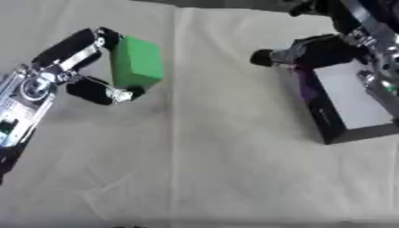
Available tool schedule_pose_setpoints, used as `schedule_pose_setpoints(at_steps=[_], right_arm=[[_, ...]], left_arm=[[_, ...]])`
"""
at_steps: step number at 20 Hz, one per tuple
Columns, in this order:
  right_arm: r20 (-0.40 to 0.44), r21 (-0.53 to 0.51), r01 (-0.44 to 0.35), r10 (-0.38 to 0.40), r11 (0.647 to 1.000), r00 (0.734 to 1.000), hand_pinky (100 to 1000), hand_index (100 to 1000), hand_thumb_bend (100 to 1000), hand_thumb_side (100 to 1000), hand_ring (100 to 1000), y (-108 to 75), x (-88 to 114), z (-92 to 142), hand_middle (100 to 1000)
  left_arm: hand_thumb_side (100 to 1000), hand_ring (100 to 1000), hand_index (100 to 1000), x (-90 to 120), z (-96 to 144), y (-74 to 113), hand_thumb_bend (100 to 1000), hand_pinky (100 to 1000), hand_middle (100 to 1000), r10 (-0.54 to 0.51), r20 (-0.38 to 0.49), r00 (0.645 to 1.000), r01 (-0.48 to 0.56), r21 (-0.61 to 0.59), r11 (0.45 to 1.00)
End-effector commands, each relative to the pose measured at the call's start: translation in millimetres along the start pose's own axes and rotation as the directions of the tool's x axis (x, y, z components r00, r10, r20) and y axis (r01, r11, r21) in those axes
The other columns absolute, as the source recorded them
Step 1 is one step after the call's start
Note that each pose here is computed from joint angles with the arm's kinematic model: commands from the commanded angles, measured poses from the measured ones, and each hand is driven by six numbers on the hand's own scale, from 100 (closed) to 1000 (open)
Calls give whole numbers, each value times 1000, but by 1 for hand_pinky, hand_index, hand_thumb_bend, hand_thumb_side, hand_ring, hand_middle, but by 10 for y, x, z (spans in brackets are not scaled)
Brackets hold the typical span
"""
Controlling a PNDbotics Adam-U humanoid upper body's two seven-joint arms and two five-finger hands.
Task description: Pick up the objects with one hand, pass them to the other hand, and then place them into the box on the other side of the table.
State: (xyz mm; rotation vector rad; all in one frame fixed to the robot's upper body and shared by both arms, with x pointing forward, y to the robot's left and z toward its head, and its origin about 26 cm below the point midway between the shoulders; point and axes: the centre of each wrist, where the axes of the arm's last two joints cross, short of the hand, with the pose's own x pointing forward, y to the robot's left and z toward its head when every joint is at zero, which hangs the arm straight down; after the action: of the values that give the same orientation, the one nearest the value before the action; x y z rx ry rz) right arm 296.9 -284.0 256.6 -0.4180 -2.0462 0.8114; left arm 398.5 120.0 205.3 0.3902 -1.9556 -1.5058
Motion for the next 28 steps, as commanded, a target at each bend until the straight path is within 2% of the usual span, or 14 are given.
schedule_pose_setpoints(at_steps=[1,17,28], right_arm=[[19,15,-13,13,1000,1000,726,815,839,237,805,-34,71,-34,820],[40,117,16,-21,993,999,727,816,835,233,815,121,173,-146,831],[62,199,16,-29,980,998,729,820,821,222,823,203,219,-191,836]], left_arm=[[340,559,434,99,-91,60,100,722,523,-11,41,999,11,18,1000],[403,550,429,266,-341,-145,100,722,517,51,123,991,-54,17,998],[384,550,429,393,-454,-214,100,721,516,45,189,981,-45,-3,999]])
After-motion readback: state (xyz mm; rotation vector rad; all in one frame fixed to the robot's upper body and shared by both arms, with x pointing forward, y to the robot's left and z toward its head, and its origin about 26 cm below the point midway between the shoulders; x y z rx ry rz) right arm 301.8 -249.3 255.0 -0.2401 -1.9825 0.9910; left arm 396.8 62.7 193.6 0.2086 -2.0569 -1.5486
